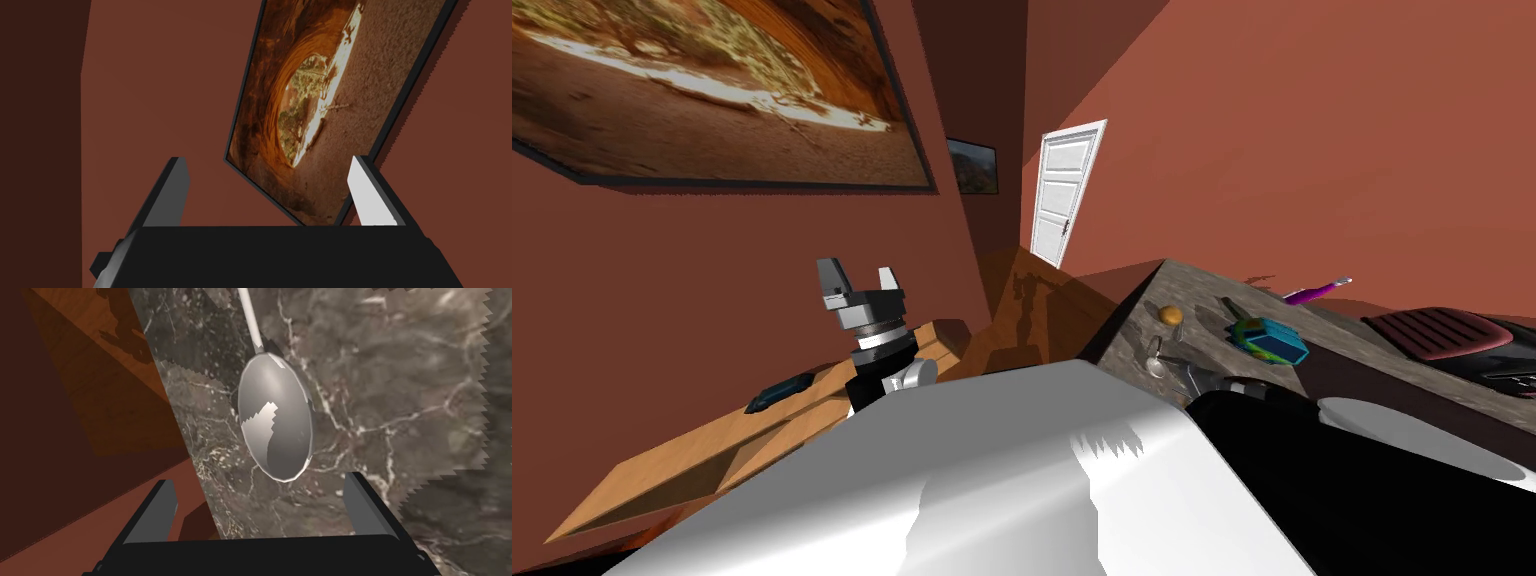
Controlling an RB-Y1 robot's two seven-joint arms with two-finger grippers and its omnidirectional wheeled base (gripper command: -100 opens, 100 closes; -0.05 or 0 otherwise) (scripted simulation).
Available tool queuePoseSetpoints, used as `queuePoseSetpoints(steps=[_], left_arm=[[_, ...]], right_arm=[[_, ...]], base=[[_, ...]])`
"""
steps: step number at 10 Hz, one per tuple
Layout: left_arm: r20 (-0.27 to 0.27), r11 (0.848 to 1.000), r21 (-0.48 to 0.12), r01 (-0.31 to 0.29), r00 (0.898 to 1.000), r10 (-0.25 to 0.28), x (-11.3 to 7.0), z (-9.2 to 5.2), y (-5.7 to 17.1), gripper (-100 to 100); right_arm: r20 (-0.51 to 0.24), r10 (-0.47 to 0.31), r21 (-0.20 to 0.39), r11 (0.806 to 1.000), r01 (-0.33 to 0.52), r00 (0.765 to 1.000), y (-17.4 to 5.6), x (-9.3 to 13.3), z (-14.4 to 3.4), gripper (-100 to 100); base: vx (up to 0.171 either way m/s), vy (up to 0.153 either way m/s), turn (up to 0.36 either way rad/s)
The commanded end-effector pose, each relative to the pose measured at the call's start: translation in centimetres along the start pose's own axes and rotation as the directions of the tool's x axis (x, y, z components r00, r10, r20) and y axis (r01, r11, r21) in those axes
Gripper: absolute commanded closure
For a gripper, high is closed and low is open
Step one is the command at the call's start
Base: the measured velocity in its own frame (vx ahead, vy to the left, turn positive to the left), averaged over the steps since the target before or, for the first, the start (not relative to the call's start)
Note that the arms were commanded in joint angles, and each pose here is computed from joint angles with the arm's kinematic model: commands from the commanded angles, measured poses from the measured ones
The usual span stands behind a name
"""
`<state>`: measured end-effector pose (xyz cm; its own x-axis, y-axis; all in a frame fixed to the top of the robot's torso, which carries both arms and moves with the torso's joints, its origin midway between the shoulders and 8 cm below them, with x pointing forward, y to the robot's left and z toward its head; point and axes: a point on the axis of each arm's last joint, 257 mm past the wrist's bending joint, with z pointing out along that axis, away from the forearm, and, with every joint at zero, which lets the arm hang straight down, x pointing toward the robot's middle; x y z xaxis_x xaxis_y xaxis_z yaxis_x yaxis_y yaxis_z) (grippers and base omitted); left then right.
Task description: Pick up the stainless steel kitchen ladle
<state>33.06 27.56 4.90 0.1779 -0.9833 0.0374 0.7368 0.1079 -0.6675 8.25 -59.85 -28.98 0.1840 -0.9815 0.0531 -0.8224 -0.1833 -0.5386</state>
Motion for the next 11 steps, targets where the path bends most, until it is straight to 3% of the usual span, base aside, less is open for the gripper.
queuePoseSetpoints(steps=[1, 5, 8, 9, 10, 11], left_arm=[[0.000, 1.000, 0.000, 0.000, 1.000, 0.000, 0.0, 0.0, 0.0, 0], [0.000, 1.000, 0.000, 0.000, 1.000, 0.000, 0.0, 0.0, 0.0, 0], [0.000, 1.000, 0.000, 0.000, 1.000, 0.000, 0.0, 0.0, 0.0, 0], [0.000, 1.000, 0.000, 0.000, 1.000, 0.000, 0.0, 0.0, 0.0, 0], [0.000, 1.000, 0.000, 0.000, 1.000, 0.000, 0.0, 0.0, 0.0, 0], [0.000, 1.000, 0.000, 0.000, 1.000, 0.000, 0.0, 0.0, 0.0, 0]], right_arm=[[0.012, -0.045, -0.072, 0.996, 0.046, 0.999, 1.8, 0.1, -0.5, -100], [0.092, -0.129, -0.253, 0.956, 0.148, 0.987, 7.1, -0.4, -2.3, -100], [0.170, -0.129, -0.323, 0.929, 0.179, 0.977, 10.3, -2.7, -2.4, -100], [0.148, -0.134, -0.309, 0.935, 0.174, 0.980, 9.3, -1.9, -2.6, -100], [0.153, -0.133, -0.311, 0.934, 0.175, 0.979, 9.4, -2.1, -2.6, 0], [0.147, -0.124, -0.311, 0.936, 0.165, 0.981, 10.3, -2.5, -2.0, -100]], base=[[0.070, -0.068, 0.142], [0.113, -0.120, 0.181], [0.060, -0.102, 0.122], [-0.001, 0.005, 0.004], [0.000, 0.000, 0.000], [-0.008, -0.002, 0.057]])
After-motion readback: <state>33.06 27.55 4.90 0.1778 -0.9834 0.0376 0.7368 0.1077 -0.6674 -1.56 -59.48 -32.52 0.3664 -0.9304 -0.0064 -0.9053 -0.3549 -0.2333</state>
